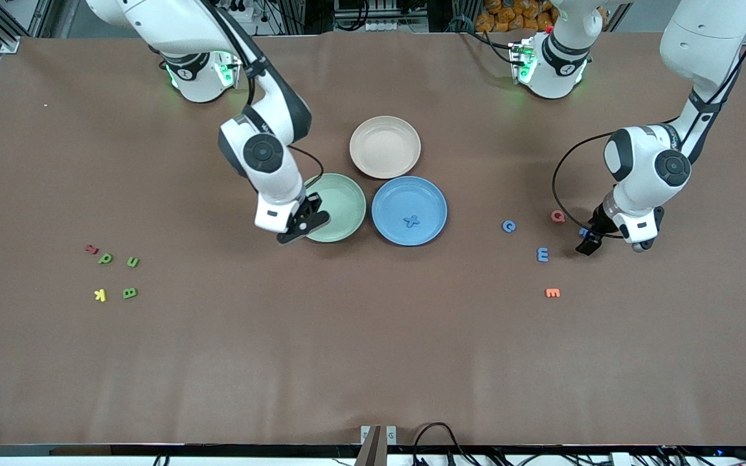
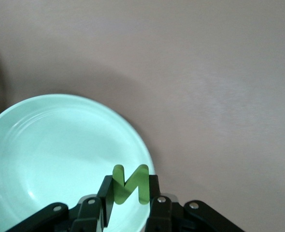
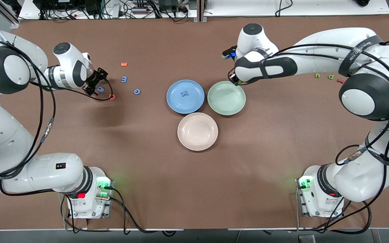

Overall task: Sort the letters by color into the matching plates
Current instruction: 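Place the N on the green plate while the left gripper grasps the blue e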

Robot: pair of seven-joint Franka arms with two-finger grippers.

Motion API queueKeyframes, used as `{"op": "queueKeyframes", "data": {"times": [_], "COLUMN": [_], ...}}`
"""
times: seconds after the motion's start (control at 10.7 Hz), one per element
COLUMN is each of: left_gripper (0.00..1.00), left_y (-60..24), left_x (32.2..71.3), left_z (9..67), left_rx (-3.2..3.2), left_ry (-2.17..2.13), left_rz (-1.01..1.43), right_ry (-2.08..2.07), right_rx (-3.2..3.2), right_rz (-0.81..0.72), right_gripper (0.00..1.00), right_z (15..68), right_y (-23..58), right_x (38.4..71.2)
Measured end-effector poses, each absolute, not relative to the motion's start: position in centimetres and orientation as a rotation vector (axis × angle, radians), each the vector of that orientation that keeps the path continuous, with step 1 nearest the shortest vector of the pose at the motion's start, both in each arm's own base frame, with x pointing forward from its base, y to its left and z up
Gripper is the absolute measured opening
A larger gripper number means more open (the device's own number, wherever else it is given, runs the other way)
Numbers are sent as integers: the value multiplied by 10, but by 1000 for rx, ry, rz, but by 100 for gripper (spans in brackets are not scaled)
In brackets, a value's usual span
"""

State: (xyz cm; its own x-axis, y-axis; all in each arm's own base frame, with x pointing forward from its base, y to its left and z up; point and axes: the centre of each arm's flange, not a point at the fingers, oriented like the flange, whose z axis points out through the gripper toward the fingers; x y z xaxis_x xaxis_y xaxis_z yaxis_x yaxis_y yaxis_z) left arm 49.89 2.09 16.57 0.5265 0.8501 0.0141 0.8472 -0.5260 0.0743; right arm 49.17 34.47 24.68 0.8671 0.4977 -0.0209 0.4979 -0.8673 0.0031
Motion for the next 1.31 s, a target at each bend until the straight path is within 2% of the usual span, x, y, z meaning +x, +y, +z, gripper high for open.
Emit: {"op": "queueKeyframes", "data": {"times": [0.09,0.19,0.47,0.66,0.84,1.12,1.31], "left_gripper": [100,95,53,32,28,28,28], "left_y": [21,21,21,20,20,20,20], "left_x": [499,499,504,505,505,505,510], "left_z": [165,166,171,175,177,177,182], "left_rx": [2694,2693,2688,2685,2684,2684,2692], "left_ry": [1499,1499,1494,1491,1490,1490,1460], "left_rz": [75,76,97,108,112,113,136], "right_ry": [839,859,889,905,952,997,971], "right_rx": [3014,3005,2997,2994,2967,2946,2944], "right_rz": [-41,-49,-63,-66,-43,-23,-29], "right_gripper": [33,33,33,34,60,99,100], "right_z": [246,246,242,242,245,248,251], "right_y": [354,360,369,374,383,392,384], "right_x": [484,478,471,467,464,461,470]}}
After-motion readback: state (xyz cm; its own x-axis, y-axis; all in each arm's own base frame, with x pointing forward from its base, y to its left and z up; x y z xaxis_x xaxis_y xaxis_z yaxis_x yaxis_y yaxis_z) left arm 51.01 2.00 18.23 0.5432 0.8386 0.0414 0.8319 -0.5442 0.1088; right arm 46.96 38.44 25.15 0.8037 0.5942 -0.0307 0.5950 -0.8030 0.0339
